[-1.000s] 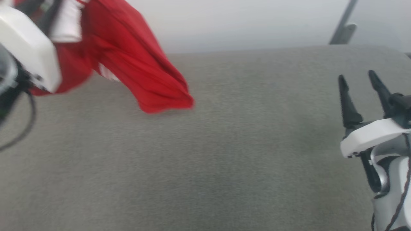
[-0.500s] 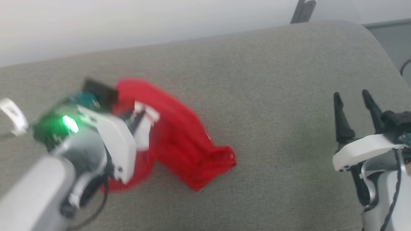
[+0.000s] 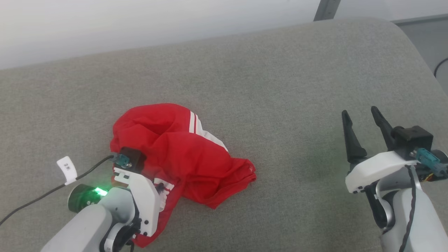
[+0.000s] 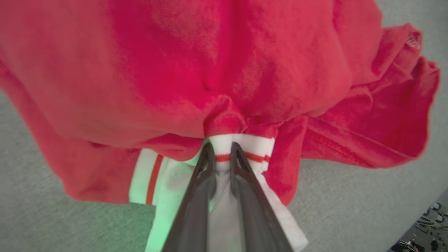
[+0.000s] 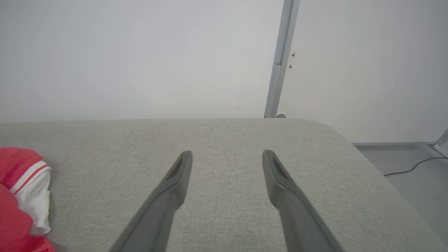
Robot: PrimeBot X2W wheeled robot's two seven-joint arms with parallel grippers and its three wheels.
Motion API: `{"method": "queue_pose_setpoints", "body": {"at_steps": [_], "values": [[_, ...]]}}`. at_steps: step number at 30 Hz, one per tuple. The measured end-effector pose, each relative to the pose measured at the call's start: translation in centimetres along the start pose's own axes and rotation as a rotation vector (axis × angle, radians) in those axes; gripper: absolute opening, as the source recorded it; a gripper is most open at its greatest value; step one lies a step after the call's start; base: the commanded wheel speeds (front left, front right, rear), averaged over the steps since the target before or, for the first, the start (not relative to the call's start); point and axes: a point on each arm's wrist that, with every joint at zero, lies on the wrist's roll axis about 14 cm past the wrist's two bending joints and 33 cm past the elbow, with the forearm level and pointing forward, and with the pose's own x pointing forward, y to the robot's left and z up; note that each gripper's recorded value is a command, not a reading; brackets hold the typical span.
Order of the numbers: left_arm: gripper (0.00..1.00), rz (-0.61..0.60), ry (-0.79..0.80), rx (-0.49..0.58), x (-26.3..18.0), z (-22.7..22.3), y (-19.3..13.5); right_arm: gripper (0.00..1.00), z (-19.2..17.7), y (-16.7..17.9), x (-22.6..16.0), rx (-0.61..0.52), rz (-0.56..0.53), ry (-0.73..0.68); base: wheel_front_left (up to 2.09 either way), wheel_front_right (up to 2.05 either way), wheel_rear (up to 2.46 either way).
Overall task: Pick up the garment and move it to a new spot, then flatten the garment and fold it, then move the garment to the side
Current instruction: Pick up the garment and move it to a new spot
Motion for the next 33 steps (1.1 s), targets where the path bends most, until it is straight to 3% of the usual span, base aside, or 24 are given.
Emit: {"method": "queue_pose_setpoints", "body": {"at_steps": [2, 3, 4, 12, 22, 33], "values": [[0.29, -0.004, 0.003, -0.002, 0.2, -0.2, 0.0, 1.00, 0.3, 0.3, 0.1, -0.002, 0.011, -0.006, 0.00, 0.00, 0.00], [0.46, -0.006, -0.001, -0.007, 0.2, -0.2, 0.0, 1.00, 0.4, 0.5, 0.2, -0.002, 0.017, -0.010, 0.00, 0.00, 0.00], [1.00, -0.009, -0.003, -0.009, 0.1, -0.3, 0.0, 1.00, 0.5, 0.5, 0.2, -0.001, 0.020, -0.012, 0.00, 0.00, 0.00], [1.00, 0.014, -0.133, -0.014, -2.5, 2.4, 1.1, 1.00, 1.4, 1.3, -0.1, -0.002, 0.052, -0.031, 0.00, 0.00, 0.00], [1.00, 0.136, -0.514, -0.054, -10.0, 7.2, 5.0, 1.00, 2.4, 2.7, -0.8, 0.009, 0.098, -0.062, 0.00, 0.00, 0.00], [1.00, 0.322, -0.797, -0.119, -17.5, 5.6, 10.1, 1.00, 1.6, 3.0, -1.8, 0.027, 0.108, -0.059, 0.00, 0.00, 0.00]]}}
